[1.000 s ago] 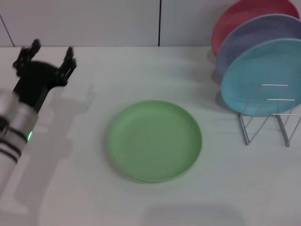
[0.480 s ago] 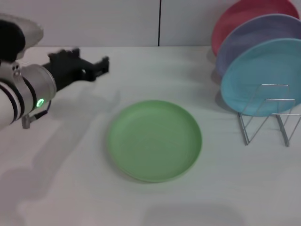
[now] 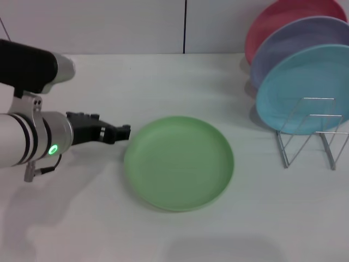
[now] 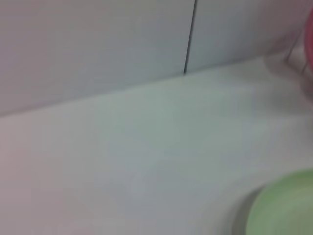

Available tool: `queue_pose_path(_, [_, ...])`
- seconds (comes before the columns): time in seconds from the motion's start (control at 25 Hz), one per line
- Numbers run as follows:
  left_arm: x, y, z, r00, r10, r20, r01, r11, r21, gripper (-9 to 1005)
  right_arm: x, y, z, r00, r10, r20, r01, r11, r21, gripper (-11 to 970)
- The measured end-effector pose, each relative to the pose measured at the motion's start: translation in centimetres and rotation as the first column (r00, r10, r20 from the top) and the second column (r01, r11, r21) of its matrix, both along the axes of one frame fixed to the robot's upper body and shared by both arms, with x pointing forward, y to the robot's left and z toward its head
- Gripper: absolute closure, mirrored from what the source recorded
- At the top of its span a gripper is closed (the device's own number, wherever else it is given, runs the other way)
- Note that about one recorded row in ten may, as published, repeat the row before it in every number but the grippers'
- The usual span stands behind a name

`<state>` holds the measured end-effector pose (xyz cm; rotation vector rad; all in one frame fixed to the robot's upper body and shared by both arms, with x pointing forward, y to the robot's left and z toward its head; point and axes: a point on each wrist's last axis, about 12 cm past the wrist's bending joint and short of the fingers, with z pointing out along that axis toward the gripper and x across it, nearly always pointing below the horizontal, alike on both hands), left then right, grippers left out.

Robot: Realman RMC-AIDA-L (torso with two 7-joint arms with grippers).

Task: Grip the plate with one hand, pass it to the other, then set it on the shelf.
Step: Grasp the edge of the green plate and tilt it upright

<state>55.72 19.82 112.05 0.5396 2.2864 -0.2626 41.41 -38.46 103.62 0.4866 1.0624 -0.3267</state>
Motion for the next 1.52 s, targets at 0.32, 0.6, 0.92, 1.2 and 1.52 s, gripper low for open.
queue_pose_path(0.32, [-0.5,-0.8,-0.6,0.999,-0.031,-0.042,0.031,0.999,0.007,273,0.1,0.0,0.0,1.000,0.001,0.001,-0.001,1.000,0.000,119])
queue_pose_path(0.6, [-0.4,-1.9,-2.0,0.992,-0.062,-0.107,0.066,0.997,0.035,286,0.2,0.1,0.0,1.000,0.003,0.002,-0.003,1.000,0.000,119])
queue_pose_path(0.92, [-0.1,-1.8,-2.6,0.990,-0.048,-0.130,0.054,0.998,0.043,302,0.1,0.0,0.0,1.000,0.002,0.000,-0.002,1.000,0.002,119])
queue_pose_path(1.2, [0.0,-1.7,-2.8,0.990,-0.040,-0.138,0.047,0.998,0.045,315,0.1,0.0,0.0,1.000,0.001,-0.002,-0.001,1.000,0.002,119])
queue_pose_path(1.52, [0.2,-1.7,-2.9,0.988,-0.034,-0.148,0.042,0.998,0.046,332,0.2,0.0,-0.1,1.000,0.004,-0.006,-0.004,1.000,0.006,119])
